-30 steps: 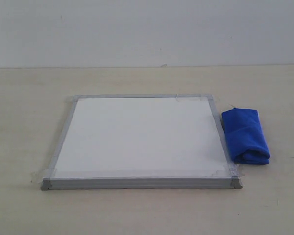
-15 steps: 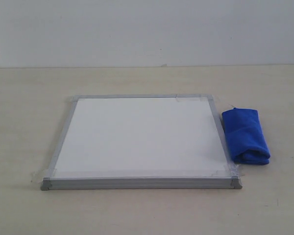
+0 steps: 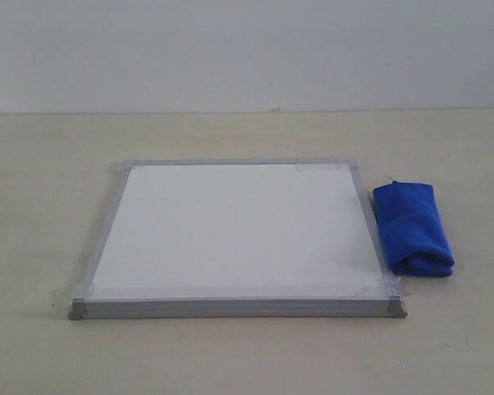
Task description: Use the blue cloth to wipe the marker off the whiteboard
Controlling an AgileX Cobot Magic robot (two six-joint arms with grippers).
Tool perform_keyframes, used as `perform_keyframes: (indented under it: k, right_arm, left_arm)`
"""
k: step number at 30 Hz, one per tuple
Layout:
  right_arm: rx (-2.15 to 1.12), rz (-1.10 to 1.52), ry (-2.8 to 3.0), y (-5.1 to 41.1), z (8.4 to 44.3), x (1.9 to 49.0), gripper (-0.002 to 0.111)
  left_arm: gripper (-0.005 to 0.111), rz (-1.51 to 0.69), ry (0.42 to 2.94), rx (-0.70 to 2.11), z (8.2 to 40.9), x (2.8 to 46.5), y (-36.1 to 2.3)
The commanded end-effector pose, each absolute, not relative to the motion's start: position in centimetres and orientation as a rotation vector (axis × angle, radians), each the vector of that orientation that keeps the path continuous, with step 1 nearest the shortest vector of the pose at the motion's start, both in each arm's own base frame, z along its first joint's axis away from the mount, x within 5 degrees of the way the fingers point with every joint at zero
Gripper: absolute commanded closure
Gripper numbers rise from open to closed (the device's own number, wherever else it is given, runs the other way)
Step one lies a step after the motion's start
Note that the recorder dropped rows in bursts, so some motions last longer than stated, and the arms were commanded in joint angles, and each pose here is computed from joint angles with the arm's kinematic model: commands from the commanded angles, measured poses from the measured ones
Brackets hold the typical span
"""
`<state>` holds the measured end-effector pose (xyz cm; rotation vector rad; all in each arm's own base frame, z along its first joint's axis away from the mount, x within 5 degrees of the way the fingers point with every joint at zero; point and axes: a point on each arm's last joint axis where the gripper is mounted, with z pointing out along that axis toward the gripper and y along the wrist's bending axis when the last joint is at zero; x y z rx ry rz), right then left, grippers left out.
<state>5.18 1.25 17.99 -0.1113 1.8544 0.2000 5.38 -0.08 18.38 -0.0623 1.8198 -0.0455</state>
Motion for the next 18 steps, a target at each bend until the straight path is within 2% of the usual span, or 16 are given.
perform_keyframes:
  k: [1,18]
  right_arm:
    - [-0.111,0.194,1.844,1.22,18.08,5.18,0.108]
    - [-0.111,0.194,1.844,1.22,18.08,5.18,0.108]
  left_arm:
    - [0.102,-0.02,1.817,-0.154,18.25,5.35,0.28]
    - [0.102,0.029,1.809,-0.208,18.28,5.33,0.62]
